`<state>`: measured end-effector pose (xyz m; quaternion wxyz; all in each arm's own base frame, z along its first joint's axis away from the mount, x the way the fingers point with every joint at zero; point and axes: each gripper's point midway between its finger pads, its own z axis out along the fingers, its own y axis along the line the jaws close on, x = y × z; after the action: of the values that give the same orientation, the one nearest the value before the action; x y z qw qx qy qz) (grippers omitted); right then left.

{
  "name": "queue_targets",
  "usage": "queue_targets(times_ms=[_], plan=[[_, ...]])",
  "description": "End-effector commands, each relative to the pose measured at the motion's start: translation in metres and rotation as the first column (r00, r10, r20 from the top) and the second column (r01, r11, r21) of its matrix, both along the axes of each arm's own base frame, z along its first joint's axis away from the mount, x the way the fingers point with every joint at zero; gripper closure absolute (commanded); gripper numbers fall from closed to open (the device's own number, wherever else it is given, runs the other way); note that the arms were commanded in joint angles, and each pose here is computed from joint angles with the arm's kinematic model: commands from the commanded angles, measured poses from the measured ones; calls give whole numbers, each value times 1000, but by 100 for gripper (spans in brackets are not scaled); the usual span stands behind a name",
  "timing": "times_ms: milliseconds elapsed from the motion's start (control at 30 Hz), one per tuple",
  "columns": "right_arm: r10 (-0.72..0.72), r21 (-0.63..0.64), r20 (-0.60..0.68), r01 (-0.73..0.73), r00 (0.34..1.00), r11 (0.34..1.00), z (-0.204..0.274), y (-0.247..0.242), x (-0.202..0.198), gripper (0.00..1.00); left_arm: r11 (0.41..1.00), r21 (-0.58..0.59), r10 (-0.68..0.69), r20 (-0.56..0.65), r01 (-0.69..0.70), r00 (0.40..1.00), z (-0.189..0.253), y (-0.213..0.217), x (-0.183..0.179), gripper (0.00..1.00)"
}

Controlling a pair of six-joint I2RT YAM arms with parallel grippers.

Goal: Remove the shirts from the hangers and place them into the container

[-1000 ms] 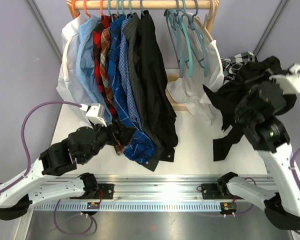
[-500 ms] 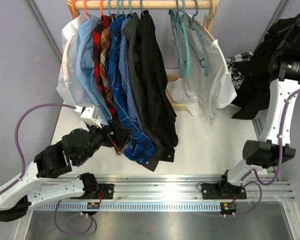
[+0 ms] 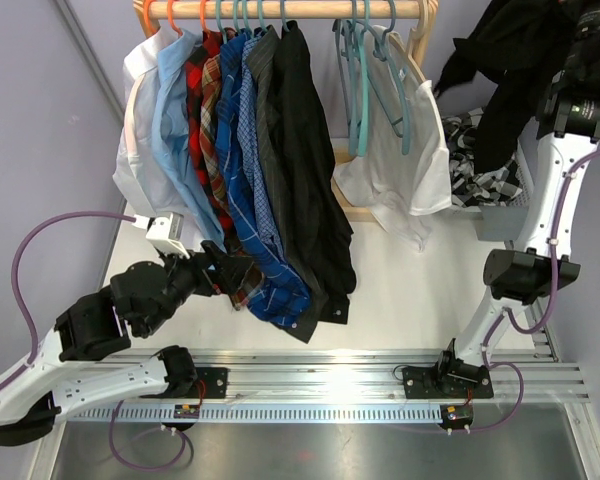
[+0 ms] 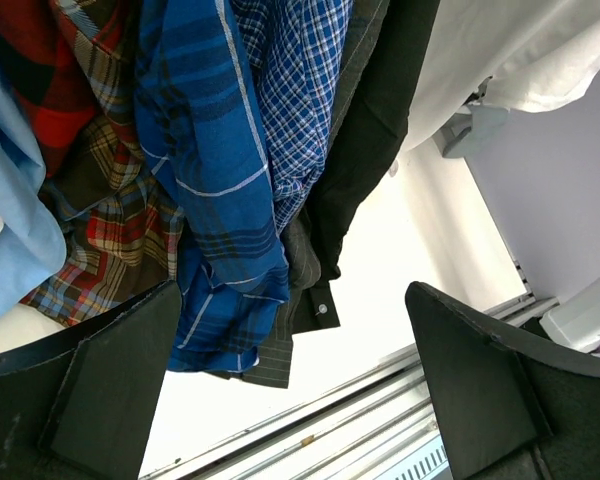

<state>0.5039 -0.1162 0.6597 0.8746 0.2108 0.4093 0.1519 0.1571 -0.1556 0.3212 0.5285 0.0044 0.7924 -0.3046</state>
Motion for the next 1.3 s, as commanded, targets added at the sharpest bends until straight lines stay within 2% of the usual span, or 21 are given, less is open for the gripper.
queue_targets(times_ms=[0, 100, 167, 267, 367, 433, 533, 667, 700, 733, 767, 800, 833, 933, 1000, 1067, 1100, 1133, 1167, 1233, 1267], plan=[[-60, -5, 49, 60, 997, 998, 8, -7, -21, 100, 999, -43, 31, 18, -30, 999, 10, 3, 3, 1], [-120, 41, -175, 129, 977, 991, -87, -32, 26, 100, 999, -40, 22, 14, -21, 1000, 9, 0, 3, 1], [-150, 49, -336, 176, 930, 983, -147, -45, 47, 100, 999, -29, 15, 8, -15, 1000, 7, -2, 3, 1], [-211, 68, -530, 290, 821, 955, -233, -68, 67, 100, 999, -29, 12, 7, -12, 1000, 8, -4, 3, 1], [-247, 55, -643, 365, 725, 930, -301, -86, 82, 100, 999, -42, 9, 2, -9, 1000, 7, -4, 2, 2], [-215, 44, -762, 380, 611, 924, -369, -90, 95, 100, 999, -48, 10, -5, -10, 1000, 5, -4, 1, 2], [-166, 68, -847, 413, 505, 908, -425, -92, 97, 100, 998, -55, 16, -12, -17, 1000, 3, -2, 0, 2], [-112, 82, -908, 434, 403, 897, -469, -86, 90, 100, 998, -60, 21, -12, -22, 1000, 3, 1, 0, 2], [-68, 62, -960, 447, 270, 893, -510, -81, 76, 100, 998, -61, 21, -12, -22, 1000, 3, 0, 0, 2], [-55, 76, -961, 451, 272, 889, -502, -81, 82, 100, 998, -56, 19, -10, -19, 1000, 2, 0, 0, 2], [-33, 73, -975, 452, 222, 889, -517, -79, 79, 100, 998, -58, 17, -9, -17, 1000, 3, -1, 0, 2], [29, 70, -995, 443, 99, 894, -561, -71, 69, 100, 998, -59, 14, -4, -15, 1000, 4, -2, 1, 2], [49, 81, -995, 431, 86, 899, -566, -68, 71, 100, 998, -56, 9, -8, -9, 1000, 2, -5, 1, 2], [158, 129, -987, 413, -37, 901, -629, -50, 59, 100, 999, -53, -5, -12, 4, 1000, -2, -10, 1, 1], [207, 163, -976, 399, -71, 903, -646, -40, 55, 100, 999, -50, -4, -17, 3, 1000, -5, -10, 1, 1], [217, 172, -974, 400, -68, 900, -642, -37, 53, 100, 999, -46, -1, -20, 0, 1000, -8, -7, 0, 1], [206, 185, -978, 390, -14, 902, -618, -37, 59, 93, 999, -43, 1, -21, -2, 1000, -9, -7, 0, 1], [205, 187, -979, 387, -6, 903, -614, -36, 55, 80, 999, -47, 4, -20, -5, 1000, -8, -6, 0, 1], [184, 197, -980, 368, 71, 909, -576, -36, 60, 72, 999, -53, 7, -16, -8, 1000, -7, -4, 0, 1], [156, 196, -978, 346, 139, 918, -549, -36, 64, 59, 999, -54, 6, -13, -7, 1000, -6, -3, 0, 1], [135, 196, -971, 331, 197, 923, -516, -36, 64, 47, 998, -60, 7, -7, -8, 1000, -5, -3, 0, 1]])
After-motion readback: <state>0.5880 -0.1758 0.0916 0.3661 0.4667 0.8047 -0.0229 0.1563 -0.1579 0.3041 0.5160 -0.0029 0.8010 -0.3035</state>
